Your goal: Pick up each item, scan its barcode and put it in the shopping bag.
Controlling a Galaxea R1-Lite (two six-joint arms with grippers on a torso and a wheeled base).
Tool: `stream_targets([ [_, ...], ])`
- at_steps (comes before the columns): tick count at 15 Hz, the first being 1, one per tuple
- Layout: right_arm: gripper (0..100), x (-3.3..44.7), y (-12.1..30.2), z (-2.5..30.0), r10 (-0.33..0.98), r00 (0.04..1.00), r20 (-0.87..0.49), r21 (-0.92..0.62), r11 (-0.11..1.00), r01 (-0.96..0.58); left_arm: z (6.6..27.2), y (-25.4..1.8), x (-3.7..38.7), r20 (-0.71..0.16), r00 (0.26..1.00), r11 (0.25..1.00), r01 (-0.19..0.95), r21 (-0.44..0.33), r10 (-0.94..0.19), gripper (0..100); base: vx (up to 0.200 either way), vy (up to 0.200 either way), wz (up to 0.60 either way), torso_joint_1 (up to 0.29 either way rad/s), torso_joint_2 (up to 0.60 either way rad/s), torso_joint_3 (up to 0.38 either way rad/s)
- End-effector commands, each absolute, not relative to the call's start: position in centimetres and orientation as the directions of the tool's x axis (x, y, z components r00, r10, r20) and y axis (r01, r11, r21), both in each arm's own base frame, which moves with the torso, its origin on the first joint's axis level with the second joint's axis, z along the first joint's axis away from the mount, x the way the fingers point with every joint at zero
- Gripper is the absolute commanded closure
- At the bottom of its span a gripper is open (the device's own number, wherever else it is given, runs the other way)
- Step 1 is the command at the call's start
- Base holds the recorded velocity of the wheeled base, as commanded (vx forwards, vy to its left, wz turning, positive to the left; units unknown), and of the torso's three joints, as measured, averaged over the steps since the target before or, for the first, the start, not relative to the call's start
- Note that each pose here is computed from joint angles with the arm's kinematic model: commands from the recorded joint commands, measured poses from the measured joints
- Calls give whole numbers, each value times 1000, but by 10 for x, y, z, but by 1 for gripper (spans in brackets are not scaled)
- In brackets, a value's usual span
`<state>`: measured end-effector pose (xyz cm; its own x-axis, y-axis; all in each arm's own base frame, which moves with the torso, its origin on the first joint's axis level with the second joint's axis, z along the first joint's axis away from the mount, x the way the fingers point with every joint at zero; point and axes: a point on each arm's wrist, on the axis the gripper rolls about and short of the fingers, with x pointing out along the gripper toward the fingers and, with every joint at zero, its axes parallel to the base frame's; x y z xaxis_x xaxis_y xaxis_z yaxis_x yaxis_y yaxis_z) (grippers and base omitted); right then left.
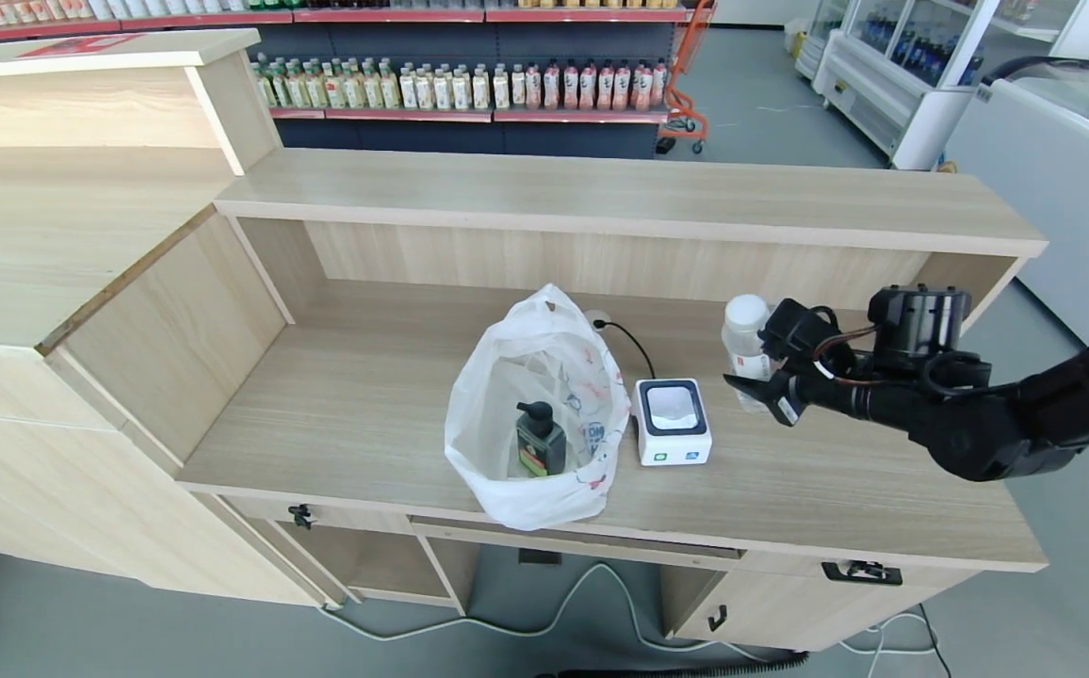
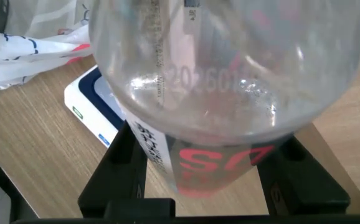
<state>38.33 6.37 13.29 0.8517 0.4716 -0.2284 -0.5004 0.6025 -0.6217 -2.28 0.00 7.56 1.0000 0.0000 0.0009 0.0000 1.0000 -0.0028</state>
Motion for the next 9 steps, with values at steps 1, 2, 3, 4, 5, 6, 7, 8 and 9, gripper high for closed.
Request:
stream_targets([
  [1, 100, 397, 66, 119, 487, 839, -242, -620, 587, -520, 76, 0, -23, 0, 1000, 1000, 0, -3, 0, 0, 0, 0, 0, 0, 0, 0],
  [2, 100, 404, 68, 118, 491, 840, -230, -635, 578, -512, 76, 0, -23, 0, 1000, 1000, 0, -3, 0, 0, 0, 0, 0, 0, 0, 0],
  [3, 100, 410, 70, 119, 514, 830, -214, -642, 566, -517, 76, 0, -23, 2, 1000, 1000, 0, -3, 0, 0, 0, 0, 0, 0, 0, 0],
  [4, 100, 418, 72, 121, 547, 815, -192, -651, 550, -523, 76, 0, -23, 0, 1000, 1000, 0, -3, 0, 0, 0, 0, 0, 0, 0, 0],
  [5, 100, 429, 75, 124, 572, 804, -163, -673, 531, -514, 76, 0, -23, 0, 1000, 1000, 0, -3, 0, 0, 0, 0, 0, 0, 0, 0],
  [6, 100, 434, 77, 123, 597, 787, -152, -675, 519, -524, 76, 0, -23, 0, 1000, 1000, 0, -3, 0, 0, 0, 0, 0, 0, 0, 0],
  [7, 100, 438, 79, 124, 628, 766, -138, -678, 504, -535, 76, 0, -23, 3, 1000, 1000, 0, -3, 0, 0, 0, 0, 0, 0, 0, 0],
  [8, 100, 443, 80, 119, 648, 749, -139, -677, 490, -550, 76, 0, -23, 2, 1000, 1000, 0, -3, 0, 0, 0, 0, 0, 0, 0, 0],
  [9, 100, 446, 83, 116, 665, 734, -137, -677, 478, -560, 76, 0, -23, 0, 1000, 1000, 0, -3, 0, 0, 0, 0, 0, 0, 0, 0],
])
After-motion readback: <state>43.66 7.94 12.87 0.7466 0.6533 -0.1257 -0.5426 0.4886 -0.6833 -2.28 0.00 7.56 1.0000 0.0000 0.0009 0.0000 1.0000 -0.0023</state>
